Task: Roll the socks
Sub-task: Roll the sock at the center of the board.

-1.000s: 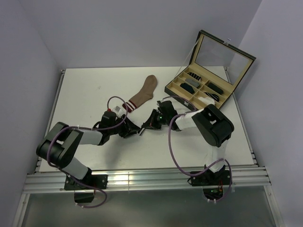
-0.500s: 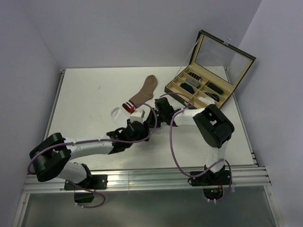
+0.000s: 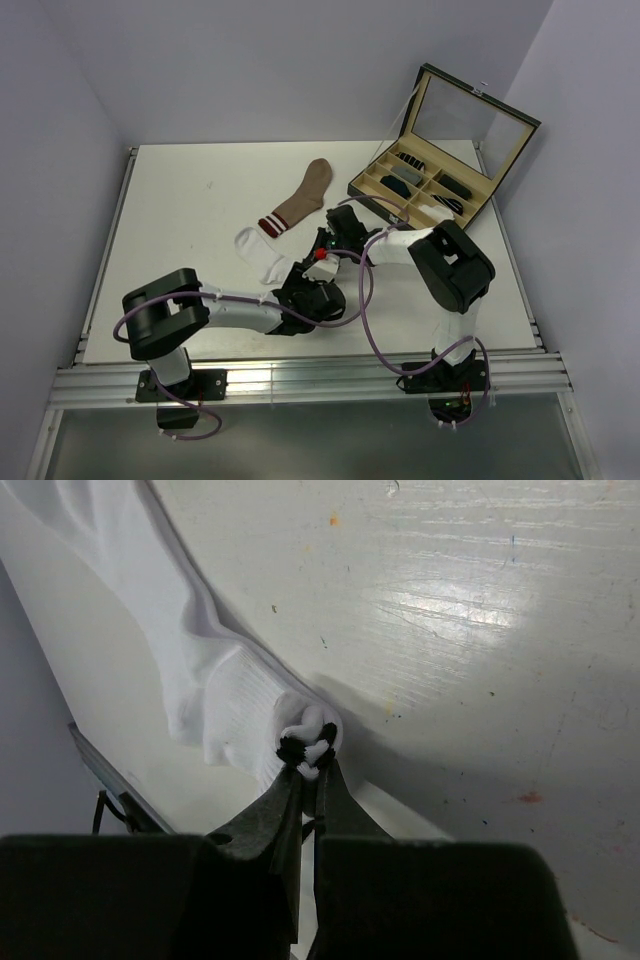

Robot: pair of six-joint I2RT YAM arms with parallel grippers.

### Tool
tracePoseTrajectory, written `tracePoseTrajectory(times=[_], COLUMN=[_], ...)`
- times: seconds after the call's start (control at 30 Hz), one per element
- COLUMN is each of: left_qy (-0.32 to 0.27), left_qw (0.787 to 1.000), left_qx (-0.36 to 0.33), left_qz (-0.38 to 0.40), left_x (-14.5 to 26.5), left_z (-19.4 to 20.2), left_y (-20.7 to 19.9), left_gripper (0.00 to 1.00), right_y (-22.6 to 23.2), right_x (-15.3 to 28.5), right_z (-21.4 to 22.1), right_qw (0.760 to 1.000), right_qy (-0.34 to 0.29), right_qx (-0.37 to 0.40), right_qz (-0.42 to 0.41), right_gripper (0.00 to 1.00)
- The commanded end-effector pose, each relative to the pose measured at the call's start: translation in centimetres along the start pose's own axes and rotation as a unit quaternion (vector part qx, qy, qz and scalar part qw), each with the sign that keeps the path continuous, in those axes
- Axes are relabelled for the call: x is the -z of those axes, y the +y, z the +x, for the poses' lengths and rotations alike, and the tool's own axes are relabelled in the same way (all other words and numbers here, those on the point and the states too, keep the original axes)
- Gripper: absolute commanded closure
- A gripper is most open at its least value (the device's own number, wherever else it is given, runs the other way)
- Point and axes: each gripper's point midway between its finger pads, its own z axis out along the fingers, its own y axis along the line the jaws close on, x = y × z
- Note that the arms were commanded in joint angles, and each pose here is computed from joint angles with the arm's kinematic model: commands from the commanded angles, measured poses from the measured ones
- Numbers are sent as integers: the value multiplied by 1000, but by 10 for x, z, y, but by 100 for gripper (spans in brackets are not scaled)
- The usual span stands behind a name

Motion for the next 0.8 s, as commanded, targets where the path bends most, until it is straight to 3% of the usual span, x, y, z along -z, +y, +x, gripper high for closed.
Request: tracePoseTrajectory(times=[0.0,0.77], left_qy=[-31,-11], left_qw=[999,997], left_qx=[-9,-65], left_qz=[-35,-46], left_x=[0,-18], left_z=[-24,-3], left_y=[6,-6], left_gripper=[41,49], right_y=[2,3], right_x=[6,5], right_z=[-4,-1], right_qw=[1000,1000], right_qy=[-7,-2], right_qx=[13,4], right_qz=[11,6], right_gripper=[100,100])
